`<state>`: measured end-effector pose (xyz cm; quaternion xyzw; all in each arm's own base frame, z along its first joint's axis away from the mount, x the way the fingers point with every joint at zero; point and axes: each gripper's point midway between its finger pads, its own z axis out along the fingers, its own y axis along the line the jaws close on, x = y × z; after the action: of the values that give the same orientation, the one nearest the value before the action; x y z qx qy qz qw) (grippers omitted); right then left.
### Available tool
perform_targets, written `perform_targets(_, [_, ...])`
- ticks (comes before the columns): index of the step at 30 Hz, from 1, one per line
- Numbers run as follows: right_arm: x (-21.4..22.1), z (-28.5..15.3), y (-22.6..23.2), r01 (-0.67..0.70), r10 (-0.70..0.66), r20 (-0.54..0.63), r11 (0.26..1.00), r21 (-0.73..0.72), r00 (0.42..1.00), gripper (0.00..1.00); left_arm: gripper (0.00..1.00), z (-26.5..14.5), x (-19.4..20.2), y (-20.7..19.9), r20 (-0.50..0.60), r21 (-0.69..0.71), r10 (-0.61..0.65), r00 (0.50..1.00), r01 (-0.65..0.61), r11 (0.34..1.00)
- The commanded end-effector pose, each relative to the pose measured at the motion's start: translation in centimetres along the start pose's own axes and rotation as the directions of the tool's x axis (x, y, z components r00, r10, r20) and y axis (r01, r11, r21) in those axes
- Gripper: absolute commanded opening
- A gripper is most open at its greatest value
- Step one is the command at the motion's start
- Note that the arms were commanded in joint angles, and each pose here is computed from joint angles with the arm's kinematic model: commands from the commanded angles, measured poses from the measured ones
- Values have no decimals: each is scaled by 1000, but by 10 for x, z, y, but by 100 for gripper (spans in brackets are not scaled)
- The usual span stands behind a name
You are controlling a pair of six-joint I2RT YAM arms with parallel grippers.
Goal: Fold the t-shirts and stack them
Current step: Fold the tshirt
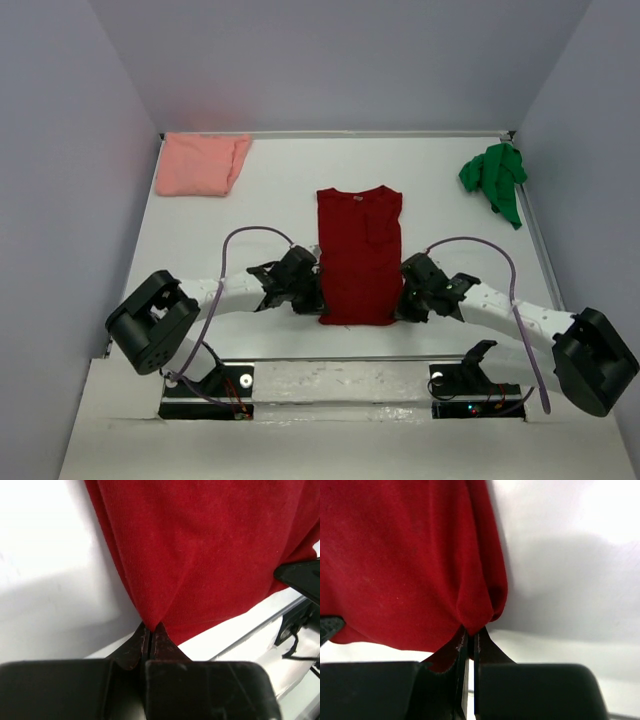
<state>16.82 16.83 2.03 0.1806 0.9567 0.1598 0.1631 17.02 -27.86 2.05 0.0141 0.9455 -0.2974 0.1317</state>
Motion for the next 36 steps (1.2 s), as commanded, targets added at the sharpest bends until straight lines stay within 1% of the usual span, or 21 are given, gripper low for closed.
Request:
perform_targets(1, [17, -14, -8, 7, -7, 4, 996, 83, 1000, 0, 0, -17, 27, 5, -24, -41, -31, 999, 30, 999])
perform_targets(2, [23, -20, 0, 11, -11, 4, 998, 65, 1000, 0, 0, -21, 34, -2, -15, -31, -8, 1000, 8, 1000])
perform_targets(5, [29, -28, -1, 0, -2, 23, 996, 87, 1000, 0, 0, -29, 48, -7, -22, -39, -25, 999, 24, 999])
perform_targets(6, [33, -34, 2, 24, -26, 30, 996, 83, 999, 0, 0, -35, 53, -15, -19, -14, -13, 1000, 12, 1000])
perform_targets(8, [38, -40, 6, 9, -11, 37, 997, 77, 999, 0, 0, -42, 58, -20, -13, 9, -21, 1000, 21, 1000])
perform_targets(9, [45, -45, 12, 38, -41, 46, 997, 64, 998, 0, 0, -44, 62, -22, -10, 12, -24, 1000, 24, 1000])
perform_targets(11, [54, -51, 10, 23, -29, 58, 995, 96, 998, 0, 0, -51, 64, -21, 4, 2, -39, 999, 39, 999])
perform_targets(12, [63, -55, 11, 63, -70, 72, 993, 96, 995, 0, 0, -53, 66, -21, 5, 1, -41, 999, 41, 999])
perform_targets(15, [76, -58, 7, 104, -119, 76, 980, 172, 990, 0, 0, -59, 75, -24, 9, -1, -32, 999, 32, 999])
perform_targets(17, [81, -57, 12, 95, -118, 99, 972, 214, 988, 0, 0, -62, 71, -27, 32, 1, -32, 999, 32, 999])
perform_targets(20, [68, -62, 20, 104, -150, 177, 964, 243, 973, 0, 0, -65, 68, -27, 42, -21, -23, 999, 24, 999])
perform_targets(21, [67, -64, 22, 116, -161, 174, 963, 242, 971, 0, 0, -66, 68, -28, 40, -25, -20, 999, 21, 999])
perform_targets(24, [45, -77, 29, 131, -190, 270, 966, 223, 944, 0, 0, -73, 54, -30, 102, -55, -6, 995, 11, 998])
perform_targets(26, [32, -85, 28, 135, -212, 314, 959, 248, 926, 0, 0, -79, 47, -28, 128, -92, 6, 992, 5, 996])
perform_targets(28, [8, -89, 33, 137, -238, 350, 947, 291, 906, 0, 0, -90, 27, -40, 197, -101, 33, 980, -13, 995])
perform_targets(29, [-6, -90, 30, 158, -276, 348, 930, 331, 896, 0, 0, -96, 15, -43, 233, -134, 61, 971, -30, 991])
perform_targets(31, [-20, -92, 45, 170, -289, 368, 931, 322, 884, 0, 0, -102, 3, -45, 252, -169, 90, 963, -48, 984])
perform_targets(32, [-28, -93, 49, 223, -342, 358, 916, 334, 869, 0, 0, -106, -8, -57, 276, -167, 100, 956, -55, 984])
perform_targets(34, [-54, -99, 62, 196, -327, 407, 923, 331, 853, 0, 0, -112, -24, -56, 310, -222, 145, 940, -77, 972])
perform_targets(35, [-64, -100, 66, 255, -389, 390, 900, 353, 835, 0, 0, -117, -38, -66, 340, -235, 178, 924, -100, 967])
perform_targets(36, [-71, -101, 70, 255, -391, 392, 899, 355, 833, 0, 0, -117, -44, -70, 352, -240, 175, 919, -92, 966])
